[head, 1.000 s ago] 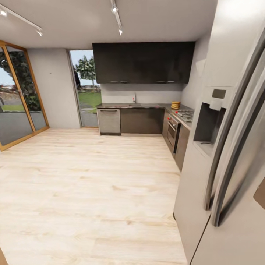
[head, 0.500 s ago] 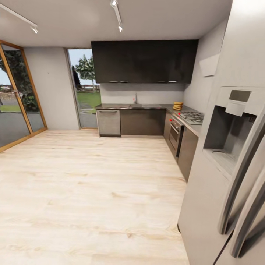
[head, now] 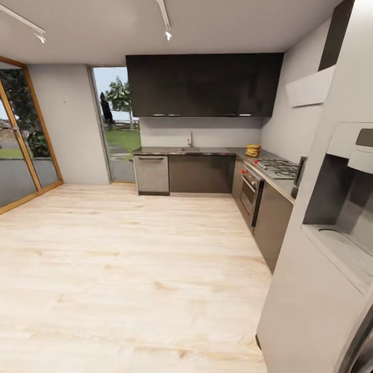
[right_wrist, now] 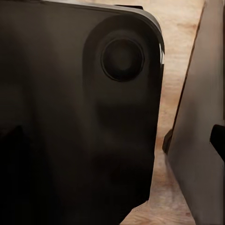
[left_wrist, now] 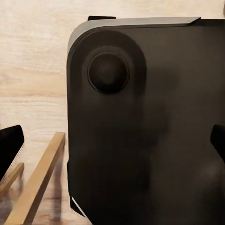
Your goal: In the kitchen, take the popcorn bag from the countertop, put it into the microwave, and heat it until the popcorn is cooked so the cooked popcorn ends up inside the bag.
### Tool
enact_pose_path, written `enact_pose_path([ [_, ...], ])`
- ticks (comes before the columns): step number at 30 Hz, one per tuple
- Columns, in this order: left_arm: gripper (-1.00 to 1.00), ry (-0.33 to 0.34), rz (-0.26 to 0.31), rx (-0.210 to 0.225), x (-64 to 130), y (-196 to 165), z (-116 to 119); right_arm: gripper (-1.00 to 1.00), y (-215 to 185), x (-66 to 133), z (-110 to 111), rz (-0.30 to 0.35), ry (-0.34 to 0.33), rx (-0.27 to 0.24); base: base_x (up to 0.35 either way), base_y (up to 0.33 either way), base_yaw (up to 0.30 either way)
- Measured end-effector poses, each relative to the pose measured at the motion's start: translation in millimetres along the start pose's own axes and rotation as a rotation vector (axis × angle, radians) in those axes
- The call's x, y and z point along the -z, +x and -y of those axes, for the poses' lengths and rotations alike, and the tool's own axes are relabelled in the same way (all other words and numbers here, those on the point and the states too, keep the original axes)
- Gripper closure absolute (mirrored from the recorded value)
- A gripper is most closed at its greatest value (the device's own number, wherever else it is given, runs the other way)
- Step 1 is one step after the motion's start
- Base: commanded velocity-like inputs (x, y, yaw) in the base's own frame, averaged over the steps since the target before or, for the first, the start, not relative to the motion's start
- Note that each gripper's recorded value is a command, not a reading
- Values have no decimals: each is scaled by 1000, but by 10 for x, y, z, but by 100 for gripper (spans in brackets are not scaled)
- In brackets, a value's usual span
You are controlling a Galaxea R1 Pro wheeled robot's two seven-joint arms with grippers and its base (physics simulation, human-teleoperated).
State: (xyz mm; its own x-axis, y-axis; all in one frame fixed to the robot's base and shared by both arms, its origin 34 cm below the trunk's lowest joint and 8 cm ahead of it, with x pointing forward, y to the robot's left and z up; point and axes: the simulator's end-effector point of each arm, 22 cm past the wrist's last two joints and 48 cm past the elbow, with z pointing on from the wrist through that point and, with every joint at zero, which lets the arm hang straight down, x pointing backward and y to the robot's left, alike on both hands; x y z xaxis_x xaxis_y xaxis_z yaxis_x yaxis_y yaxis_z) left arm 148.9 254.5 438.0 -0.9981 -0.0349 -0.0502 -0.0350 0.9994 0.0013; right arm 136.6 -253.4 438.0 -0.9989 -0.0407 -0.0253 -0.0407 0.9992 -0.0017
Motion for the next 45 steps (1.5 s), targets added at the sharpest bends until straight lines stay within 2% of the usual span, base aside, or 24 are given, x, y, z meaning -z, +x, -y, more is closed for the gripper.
enact_pose_path([
  [23, -100, 0, -1, 1, 0, 2, -4, -100, 1, 0, -18, 0, -6, 2, 321, 3, 0],
  [45, -100, -2, -6, 3, 0, 13, -20, -100, -1, 0, -7, 0, -5, 2, 321, 130, 0],
])
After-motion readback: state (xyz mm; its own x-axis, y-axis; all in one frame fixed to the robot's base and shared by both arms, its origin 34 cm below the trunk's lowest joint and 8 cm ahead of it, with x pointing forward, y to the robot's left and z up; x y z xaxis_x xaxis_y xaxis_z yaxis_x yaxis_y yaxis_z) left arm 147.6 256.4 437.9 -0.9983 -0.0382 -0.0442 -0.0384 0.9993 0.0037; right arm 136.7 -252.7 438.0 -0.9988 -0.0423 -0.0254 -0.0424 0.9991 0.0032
